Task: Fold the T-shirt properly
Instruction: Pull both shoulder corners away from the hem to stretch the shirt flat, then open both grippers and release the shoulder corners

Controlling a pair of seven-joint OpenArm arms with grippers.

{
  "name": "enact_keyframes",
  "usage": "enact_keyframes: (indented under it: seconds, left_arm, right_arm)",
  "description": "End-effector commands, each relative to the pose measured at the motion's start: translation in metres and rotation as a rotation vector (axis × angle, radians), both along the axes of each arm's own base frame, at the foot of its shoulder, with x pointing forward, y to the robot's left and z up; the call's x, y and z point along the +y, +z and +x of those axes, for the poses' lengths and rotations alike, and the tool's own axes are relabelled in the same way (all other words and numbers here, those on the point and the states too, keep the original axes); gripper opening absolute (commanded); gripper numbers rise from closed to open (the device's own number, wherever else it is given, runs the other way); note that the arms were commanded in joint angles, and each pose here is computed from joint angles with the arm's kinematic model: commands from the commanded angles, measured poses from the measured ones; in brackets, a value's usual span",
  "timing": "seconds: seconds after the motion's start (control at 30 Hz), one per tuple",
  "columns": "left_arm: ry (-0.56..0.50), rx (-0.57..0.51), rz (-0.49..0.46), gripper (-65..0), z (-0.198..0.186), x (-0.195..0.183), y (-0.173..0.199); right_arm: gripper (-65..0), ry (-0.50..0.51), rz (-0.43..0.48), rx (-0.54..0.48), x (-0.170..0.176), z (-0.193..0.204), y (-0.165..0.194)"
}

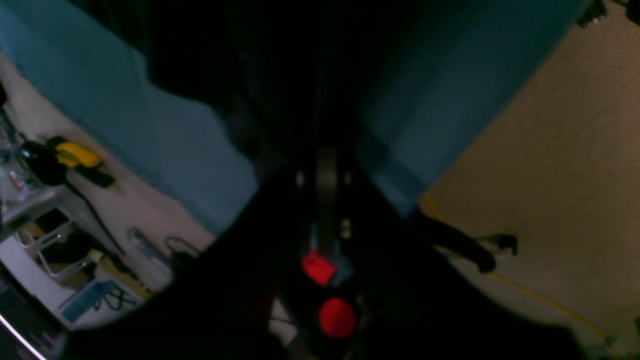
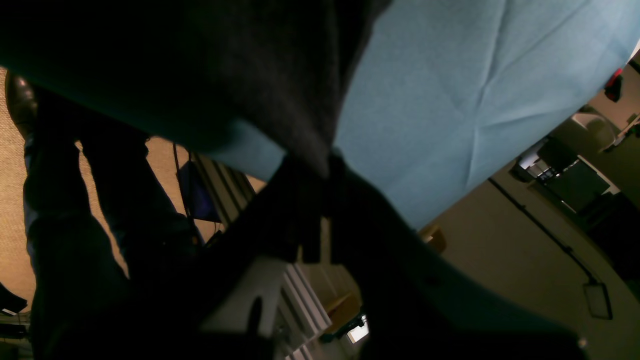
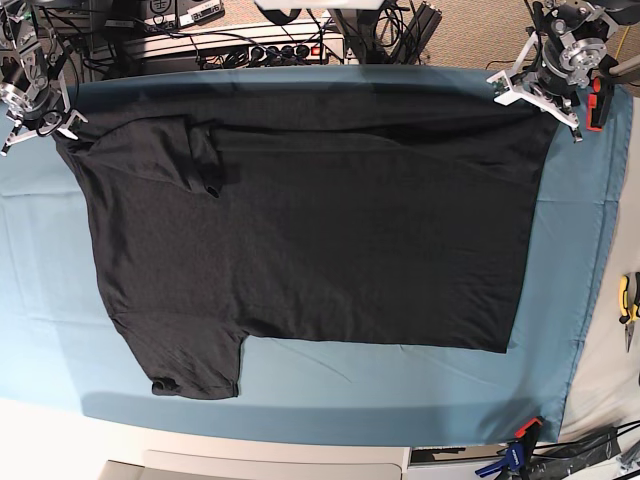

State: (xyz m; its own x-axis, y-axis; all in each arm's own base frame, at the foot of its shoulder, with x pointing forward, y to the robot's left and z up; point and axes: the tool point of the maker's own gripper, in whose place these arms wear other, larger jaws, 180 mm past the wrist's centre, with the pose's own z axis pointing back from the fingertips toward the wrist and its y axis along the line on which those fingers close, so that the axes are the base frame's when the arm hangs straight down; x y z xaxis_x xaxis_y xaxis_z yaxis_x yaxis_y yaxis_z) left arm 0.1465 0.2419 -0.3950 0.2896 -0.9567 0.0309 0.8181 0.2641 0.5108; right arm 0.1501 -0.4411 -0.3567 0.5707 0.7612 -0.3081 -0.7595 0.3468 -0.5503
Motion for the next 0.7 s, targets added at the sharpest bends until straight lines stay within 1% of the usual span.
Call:
enact_keyframes:
  seconds: [0.0,0.1,0.5,0.63,0.67]
  left_arm:
    - [-0.003,-0.003,0.036,-65.0,0.0023,0.0079,0.0055]
    - [0.004,0.007,0.022,-65.0,0.0005,0.0063,0.0041]
    - [0.002,0.005,0.025,-65.0,0.0009,0.0066,0.0044]
    - [0.003,0.006,0.025,-57.4,0.0008,0.0068,0.0043]
    - [0.003,0.006,0.025,-55.3,0.0008,0.0068,0.0043]
  right_arm:
    - [-65.0,-0.003,-0.082,-0.019,-0.0158,0.0079,0.0181]
    - [-65.0,-0.003,-0.082,-0.019,-0.0158,0.0079,0.0181]
    - [-65.0,-0.006,-0.085,-0.016,-0.0164,0.0073,0.0184]
    - [-65.0,-0.004,-0.085,-0.007,-0.0163,0.0061,0.0178]
    - [-63.9,-0.004,-0.086,-0.007,-0.0164,0.0061,0.0178]
